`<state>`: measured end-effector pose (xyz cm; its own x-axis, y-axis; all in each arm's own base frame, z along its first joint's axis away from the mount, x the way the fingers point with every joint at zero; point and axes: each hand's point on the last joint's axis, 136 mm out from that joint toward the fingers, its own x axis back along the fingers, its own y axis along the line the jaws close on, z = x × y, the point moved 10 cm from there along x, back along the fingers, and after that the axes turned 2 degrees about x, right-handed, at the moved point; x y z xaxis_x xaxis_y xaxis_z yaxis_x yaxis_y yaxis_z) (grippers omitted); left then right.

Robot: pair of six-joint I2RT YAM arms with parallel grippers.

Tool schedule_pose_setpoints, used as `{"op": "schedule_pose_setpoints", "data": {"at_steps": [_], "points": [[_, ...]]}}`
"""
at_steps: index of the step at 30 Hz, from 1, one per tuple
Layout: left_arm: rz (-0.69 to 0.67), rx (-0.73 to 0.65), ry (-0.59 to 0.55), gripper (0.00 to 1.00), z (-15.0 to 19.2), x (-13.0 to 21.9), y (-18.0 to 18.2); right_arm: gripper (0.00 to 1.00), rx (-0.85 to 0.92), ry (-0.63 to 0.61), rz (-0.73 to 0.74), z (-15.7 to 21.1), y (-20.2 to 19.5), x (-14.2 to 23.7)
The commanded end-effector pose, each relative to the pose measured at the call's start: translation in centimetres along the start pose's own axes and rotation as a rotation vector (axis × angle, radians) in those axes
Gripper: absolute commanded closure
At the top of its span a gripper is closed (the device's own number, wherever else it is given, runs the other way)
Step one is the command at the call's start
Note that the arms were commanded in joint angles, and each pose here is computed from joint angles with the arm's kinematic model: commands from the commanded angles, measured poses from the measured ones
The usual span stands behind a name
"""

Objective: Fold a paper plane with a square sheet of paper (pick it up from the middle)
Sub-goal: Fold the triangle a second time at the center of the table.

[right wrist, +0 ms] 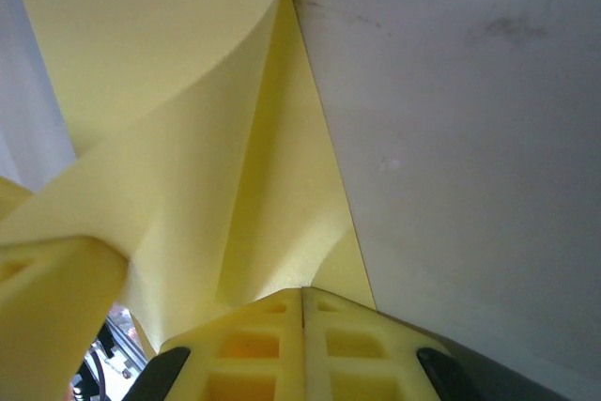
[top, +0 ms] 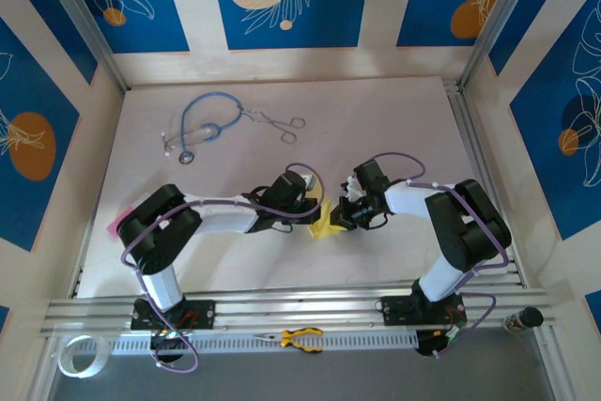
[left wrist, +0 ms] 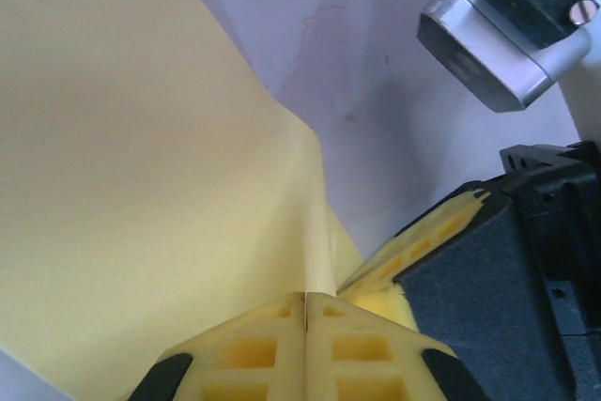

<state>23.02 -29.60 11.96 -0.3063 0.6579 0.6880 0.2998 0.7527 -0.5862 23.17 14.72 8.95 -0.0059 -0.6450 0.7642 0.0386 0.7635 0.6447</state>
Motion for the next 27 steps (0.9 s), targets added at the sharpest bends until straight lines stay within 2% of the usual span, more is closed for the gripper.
{"op": "schedule_pose_setpoints", "data": {"at_steps": [1, 9, 27], "points": [[-0.023, -0.034, 0.043, 0.99, 0.10, -0.21, 0.72, 1.00, -0.037, 0.030, 0.081, 0.49, -1.26, -0.26], [-0.066, -0.064, 0.077, 0.98, 0.24, 0.07, 1.01, 1.00, -0.028, 0.043, 0.018, 0.30, -0.54, -0.37], [-0.196, -0.141, 0.078, 0.96, -0.45, 0.48, 1.52, 1.00, -0.040, 0.056, 0.040, 0.47, -0.72, -0.66]]}}
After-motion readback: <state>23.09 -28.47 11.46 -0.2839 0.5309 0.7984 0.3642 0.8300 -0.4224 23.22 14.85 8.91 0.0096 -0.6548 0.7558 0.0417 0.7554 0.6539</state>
